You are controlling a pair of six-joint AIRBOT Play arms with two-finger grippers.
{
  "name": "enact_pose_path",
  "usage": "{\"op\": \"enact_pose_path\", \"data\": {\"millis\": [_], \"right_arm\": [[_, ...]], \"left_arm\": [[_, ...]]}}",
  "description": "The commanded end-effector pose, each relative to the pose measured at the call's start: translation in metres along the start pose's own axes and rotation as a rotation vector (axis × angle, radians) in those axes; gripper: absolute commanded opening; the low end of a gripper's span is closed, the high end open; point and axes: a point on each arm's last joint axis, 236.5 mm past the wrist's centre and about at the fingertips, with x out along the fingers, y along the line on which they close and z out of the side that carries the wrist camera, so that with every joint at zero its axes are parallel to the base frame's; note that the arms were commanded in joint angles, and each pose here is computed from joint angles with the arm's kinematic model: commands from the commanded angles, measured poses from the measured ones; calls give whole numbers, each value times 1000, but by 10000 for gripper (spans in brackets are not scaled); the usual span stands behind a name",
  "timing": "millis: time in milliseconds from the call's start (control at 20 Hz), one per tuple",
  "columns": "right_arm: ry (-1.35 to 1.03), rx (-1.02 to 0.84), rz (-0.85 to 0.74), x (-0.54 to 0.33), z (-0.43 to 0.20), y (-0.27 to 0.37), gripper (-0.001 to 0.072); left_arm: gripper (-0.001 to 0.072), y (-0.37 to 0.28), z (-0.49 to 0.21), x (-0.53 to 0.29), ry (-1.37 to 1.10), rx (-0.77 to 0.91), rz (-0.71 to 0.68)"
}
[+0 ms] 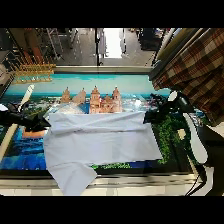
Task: Fold the clothes and pants, and hang the long-sleeved shirts on hangers.
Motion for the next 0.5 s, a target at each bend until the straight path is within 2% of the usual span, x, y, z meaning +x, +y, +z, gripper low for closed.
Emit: {"op": "enact_pose_path", "data": {"millis": [0,100,200,300,450], "right_arm": [[132,62,-10,-12,-41,-19,529],[141,164,11,-29,-74,-44,529],[128,248,40,-31,-120,-65,530],[112,308,115,-21,-166,-73,529],[85,335,247,2,-202,-71,529]], "left_arm": [[579,28,-39,-11,142,-61,100],[579,46,-60,-23,129,-95,175],[579,55,-87,-23,43,-120,185],[581,58,-139,-10,58,-115,165],[581,45,-195,18,92,-79,91]]}}
